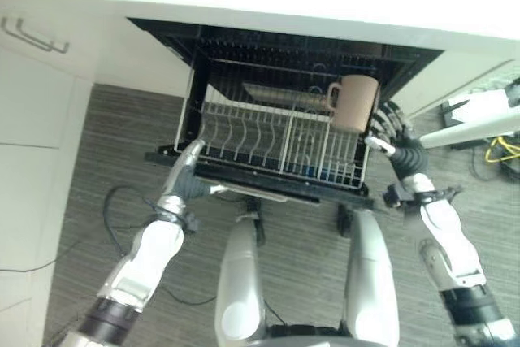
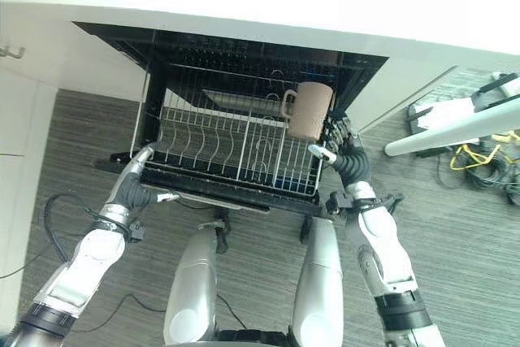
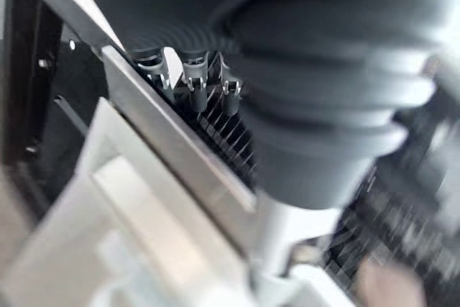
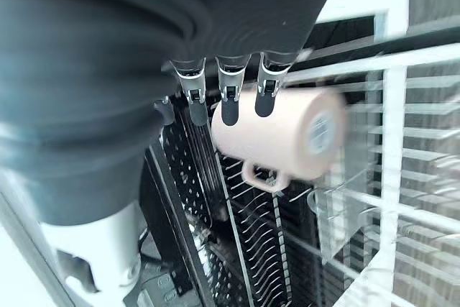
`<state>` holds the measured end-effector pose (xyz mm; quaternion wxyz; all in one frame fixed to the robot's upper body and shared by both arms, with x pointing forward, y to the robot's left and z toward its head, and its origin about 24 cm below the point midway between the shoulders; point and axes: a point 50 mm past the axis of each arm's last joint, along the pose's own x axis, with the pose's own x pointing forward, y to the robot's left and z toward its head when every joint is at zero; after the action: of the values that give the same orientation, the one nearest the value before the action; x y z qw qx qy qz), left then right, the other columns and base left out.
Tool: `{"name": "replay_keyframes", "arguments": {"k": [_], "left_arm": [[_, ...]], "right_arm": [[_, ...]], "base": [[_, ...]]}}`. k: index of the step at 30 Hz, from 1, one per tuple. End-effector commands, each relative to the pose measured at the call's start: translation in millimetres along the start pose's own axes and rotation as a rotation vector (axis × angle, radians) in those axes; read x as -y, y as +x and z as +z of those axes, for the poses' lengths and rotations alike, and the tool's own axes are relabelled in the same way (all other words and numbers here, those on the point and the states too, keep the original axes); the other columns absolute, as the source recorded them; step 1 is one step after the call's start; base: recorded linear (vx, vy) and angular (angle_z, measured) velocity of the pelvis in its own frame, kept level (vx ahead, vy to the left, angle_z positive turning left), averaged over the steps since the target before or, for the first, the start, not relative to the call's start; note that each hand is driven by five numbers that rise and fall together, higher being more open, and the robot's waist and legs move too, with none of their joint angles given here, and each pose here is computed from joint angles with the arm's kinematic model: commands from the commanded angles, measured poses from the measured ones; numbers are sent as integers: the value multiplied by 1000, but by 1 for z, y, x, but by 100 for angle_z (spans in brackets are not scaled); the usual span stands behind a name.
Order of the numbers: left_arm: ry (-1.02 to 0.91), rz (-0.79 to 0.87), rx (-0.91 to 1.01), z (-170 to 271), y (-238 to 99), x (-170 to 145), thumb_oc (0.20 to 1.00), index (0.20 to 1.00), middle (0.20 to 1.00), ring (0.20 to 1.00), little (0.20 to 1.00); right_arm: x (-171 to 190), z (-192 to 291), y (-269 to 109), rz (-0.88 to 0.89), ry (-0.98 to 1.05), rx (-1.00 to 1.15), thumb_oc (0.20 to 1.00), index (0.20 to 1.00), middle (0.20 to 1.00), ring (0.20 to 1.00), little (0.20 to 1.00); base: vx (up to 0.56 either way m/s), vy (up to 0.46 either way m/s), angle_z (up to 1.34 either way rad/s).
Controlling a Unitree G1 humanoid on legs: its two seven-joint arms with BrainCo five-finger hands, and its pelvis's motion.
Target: Place the dishes in the dishwasher.
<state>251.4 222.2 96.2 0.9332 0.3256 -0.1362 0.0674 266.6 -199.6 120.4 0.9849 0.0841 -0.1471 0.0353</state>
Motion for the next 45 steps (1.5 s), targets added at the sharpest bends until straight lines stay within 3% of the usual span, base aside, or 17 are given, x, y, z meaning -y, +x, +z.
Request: {"name": "replay_keyframes", "arguments": {"k": [1,11,23,36,45], "left_arm": [[-102,122,349,53,15,-26,1000,1000,1000,1000,1000],[-231,258,514,79,15,-41,1000,1000,1000,1000,1000],[-348,296,679,101,-4,-60,1000,1000,1000,1000,1000],[-453,273,629,88,-6,-64,1000,1000,1000,1000,1000],[-556,269,598,86,-4,-64,1000,1000,1000,1000,1000]], "right_arm": [[-13,49,22,92,43,266,1000,1000,1000,1000,1000],[-16,71,11,110,1,408,1000,1000,1000,1000,1000],[-1,85,-7,23,-63,473,1000,1000,1000,1000,1000],[17,85,-36,-35,-85,496,1000,1000,1000,1000,1000],[17,96,-29,-45,-162,506,1000,1000,1000,1000,1000]], "base": [[-23,-2,-19],[-17,6,-8],[65,129,8],[1,110,-3],[-113,-39,14]]}}
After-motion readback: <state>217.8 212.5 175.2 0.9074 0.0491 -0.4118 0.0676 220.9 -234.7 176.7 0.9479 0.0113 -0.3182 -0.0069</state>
